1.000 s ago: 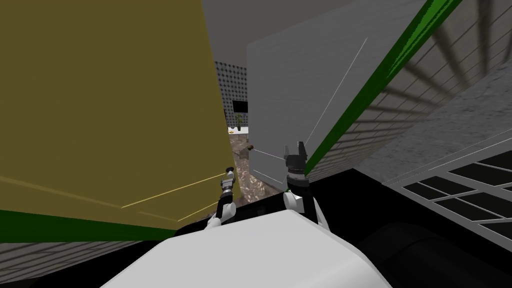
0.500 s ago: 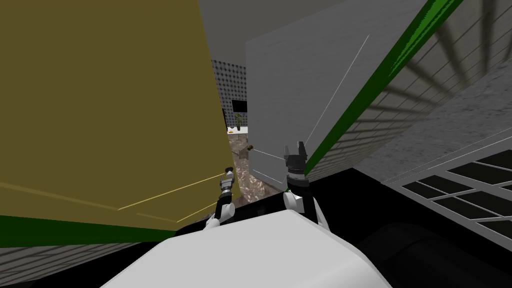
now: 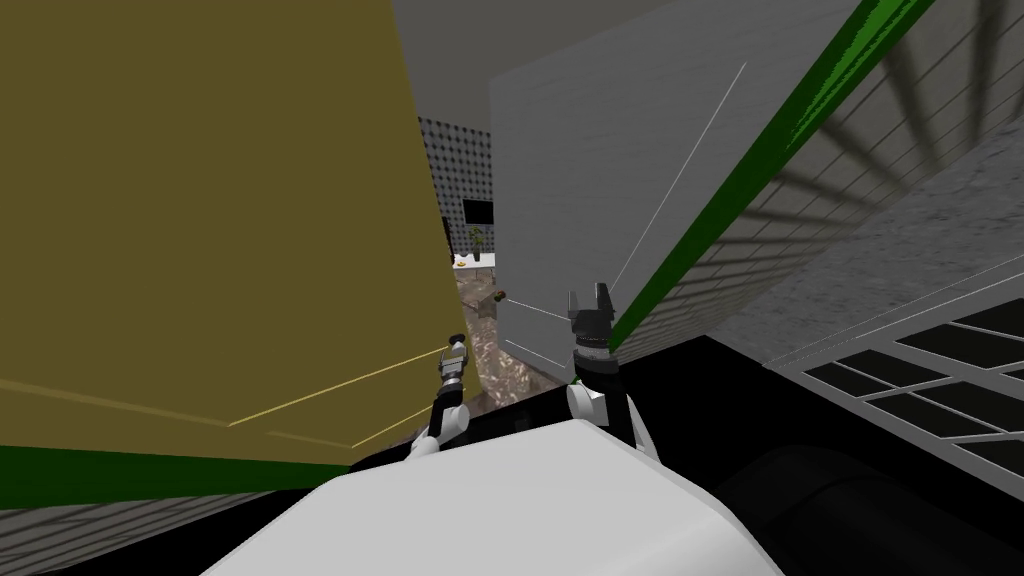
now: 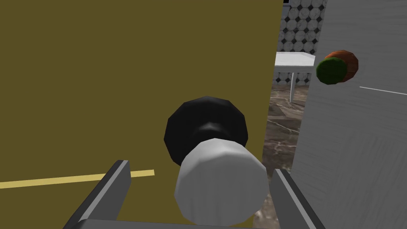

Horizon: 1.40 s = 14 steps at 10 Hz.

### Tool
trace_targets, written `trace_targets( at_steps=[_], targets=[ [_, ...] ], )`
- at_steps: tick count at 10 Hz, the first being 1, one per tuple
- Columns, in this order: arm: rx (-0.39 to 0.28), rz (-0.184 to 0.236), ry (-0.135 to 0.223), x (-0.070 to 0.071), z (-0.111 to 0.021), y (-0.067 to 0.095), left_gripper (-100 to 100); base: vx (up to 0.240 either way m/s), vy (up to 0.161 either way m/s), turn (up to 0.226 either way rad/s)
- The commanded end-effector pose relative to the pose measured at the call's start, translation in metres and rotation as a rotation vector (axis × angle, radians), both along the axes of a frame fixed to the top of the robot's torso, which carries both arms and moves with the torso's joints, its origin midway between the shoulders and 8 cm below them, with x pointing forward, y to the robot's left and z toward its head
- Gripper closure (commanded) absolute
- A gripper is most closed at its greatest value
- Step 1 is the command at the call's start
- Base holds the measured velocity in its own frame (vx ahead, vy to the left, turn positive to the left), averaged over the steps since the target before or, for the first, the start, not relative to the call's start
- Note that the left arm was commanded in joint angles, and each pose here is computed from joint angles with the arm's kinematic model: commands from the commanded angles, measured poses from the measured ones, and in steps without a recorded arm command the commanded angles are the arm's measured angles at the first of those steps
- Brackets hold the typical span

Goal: Push the door open

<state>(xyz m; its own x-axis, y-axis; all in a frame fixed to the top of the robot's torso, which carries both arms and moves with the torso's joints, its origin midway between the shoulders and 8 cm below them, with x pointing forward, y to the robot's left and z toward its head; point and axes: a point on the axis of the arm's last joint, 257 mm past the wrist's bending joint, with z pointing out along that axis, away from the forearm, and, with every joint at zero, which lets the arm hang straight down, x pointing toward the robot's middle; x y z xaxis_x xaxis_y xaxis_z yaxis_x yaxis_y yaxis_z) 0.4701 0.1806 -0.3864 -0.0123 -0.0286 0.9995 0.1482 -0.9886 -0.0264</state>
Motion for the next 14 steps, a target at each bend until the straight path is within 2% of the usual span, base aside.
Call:
trace_targets(
  at_steps=[1, 10, 11, 12, 14],
  targets=[
    [0.02, 0.059, -0.003, -0.0052, -0.0025, 0.0348, 100, 0.029, 0.004, -0.039],
    [0.021, 0.07, -0.004, -0.0051, -0.0021, 0.0404, 100, 0.014, 0.002, -0.007],
    [0.014, 0.069, -0.019, -0.0021, 0.004, 0.0385, 100, -0.002, 0.011, 0.063],
    [0.021, 0.07, -0.004, -0.0051, -0.0021, 0.0404, 100, 0.008, 0.001, -0.033],
    [0.021, 0.07, -0.004, -0.0051, -0.0021, 0.0404, 100, 0.005, -0.003, -0.011]
  ],
)
